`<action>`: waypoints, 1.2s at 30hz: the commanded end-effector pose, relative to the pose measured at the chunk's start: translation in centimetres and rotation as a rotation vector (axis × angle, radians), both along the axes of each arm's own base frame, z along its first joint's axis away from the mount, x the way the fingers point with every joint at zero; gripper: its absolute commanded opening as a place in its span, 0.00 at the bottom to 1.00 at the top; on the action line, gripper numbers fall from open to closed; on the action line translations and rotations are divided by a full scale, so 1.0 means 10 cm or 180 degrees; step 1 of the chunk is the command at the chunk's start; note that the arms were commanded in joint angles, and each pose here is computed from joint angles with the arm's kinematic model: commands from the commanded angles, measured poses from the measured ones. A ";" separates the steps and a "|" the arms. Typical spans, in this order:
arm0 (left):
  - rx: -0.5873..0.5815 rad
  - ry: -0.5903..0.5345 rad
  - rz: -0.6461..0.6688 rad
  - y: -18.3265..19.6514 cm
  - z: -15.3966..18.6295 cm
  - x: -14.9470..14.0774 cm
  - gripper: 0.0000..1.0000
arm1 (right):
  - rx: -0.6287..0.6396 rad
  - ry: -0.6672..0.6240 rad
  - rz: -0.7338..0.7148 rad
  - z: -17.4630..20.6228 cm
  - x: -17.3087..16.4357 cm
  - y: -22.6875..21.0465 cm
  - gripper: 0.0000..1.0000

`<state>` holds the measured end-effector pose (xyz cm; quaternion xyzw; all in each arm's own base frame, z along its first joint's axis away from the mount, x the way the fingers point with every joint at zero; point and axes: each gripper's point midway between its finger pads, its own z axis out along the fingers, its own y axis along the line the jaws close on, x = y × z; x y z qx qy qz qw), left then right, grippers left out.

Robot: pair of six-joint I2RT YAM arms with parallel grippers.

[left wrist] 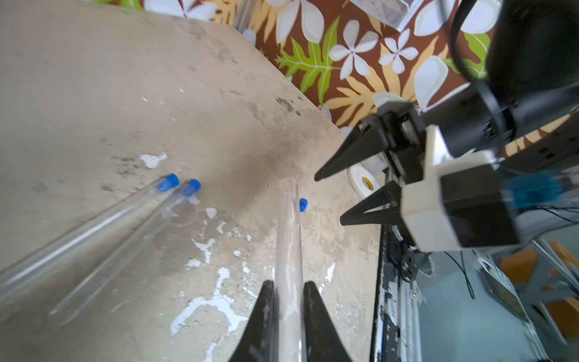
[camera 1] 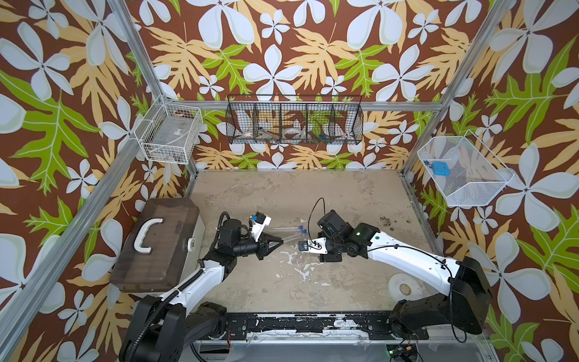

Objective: Insert stoppers into test tubes
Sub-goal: Pick up the stopper from the center of the board.

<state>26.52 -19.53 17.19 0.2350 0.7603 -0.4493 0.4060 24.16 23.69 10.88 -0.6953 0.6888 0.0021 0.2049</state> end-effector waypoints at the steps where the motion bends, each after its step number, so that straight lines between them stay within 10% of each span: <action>1: -0.0004 -0.0104 0.0381 0.19 0.13 0.22 0.05 | -0.0328 0.0363 -0.0400 -0.30 -0.09 -0.36 0.56; 36: 0.0003 -0.0149 0.0515 0.29 0.19 0.27 0.05 | -0.0606 0.0598 -0.0401 -0.89 0.00 -0.65 0.45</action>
